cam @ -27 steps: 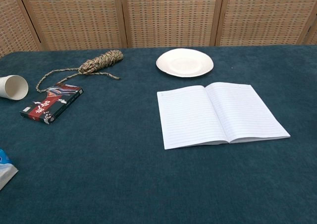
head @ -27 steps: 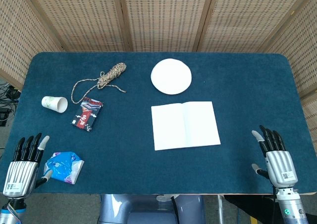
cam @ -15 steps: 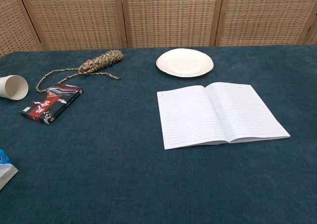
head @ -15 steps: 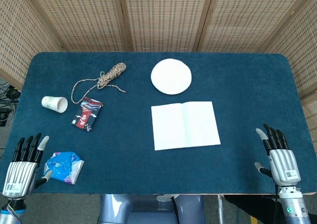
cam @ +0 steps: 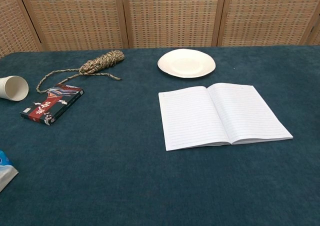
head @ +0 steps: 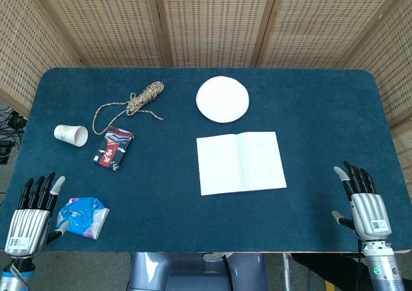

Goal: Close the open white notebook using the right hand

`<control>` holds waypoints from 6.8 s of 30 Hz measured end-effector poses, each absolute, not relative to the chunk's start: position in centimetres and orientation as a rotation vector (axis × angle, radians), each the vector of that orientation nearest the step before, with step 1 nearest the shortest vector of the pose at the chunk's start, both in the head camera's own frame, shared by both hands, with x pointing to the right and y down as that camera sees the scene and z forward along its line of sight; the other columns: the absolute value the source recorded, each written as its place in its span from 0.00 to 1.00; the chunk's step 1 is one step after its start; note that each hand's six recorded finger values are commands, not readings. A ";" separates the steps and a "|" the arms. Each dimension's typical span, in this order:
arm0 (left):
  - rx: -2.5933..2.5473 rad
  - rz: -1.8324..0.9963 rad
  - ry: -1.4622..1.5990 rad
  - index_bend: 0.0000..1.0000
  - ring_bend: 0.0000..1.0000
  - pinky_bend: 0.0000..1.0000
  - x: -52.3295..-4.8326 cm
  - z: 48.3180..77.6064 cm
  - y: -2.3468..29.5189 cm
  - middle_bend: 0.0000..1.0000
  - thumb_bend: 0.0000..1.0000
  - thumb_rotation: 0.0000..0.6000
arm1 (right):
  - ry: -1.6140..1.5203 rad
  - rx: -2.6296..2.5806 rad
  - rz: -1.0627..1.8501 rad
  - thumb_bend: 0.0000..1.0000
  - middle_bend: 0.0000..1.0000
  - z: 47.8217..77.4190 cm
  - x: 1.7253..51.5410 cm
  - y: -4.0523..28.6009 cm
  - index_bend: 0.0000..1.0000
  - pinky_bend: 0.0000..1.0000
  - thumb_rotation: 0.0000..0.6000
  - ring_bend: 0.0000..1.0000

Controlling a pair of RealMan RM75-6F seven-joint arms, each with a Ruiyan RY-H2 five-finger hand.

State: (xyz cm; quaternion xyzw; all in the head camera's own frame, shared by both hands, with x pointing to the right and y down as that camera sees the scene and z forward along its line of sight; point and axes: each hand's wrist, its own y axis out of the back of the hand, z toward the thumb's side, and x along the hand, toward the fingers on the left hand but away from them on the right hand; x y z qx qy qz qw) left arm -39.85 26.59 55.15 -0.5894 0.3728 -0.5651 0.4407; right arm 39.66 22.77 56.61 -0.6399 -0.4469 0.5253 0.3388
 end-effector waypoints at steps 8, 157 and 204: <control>-1.464 -1.401 0.936 0.00 0.00 0.00 -39.9 55.0 26.4 0.00 0.15 1.00 | -1.158 -1.682 1.369 0.22 0.00 57.4 39.1 21.8 0.00 0.00 1.00 0.00; -1.465 -1.474 1.010 0.00 0.00 0.00 -42.4 57.0 24.6 0.00 0.17 1.00 | -1.029 -2.006 1.408 0.81 0.00 72.7 12.7 18.3 0.00 0.00 1.00 0.00; -1.443 -1.387 1.015 0.00 0.00 0.00 -40.9 55.1 25.5 0.00 0.18 1.00 | -1.440 -1.921 1.423 0.67 0.00 66.6 19.5 16.5 0.00 0.00 1.00 0.00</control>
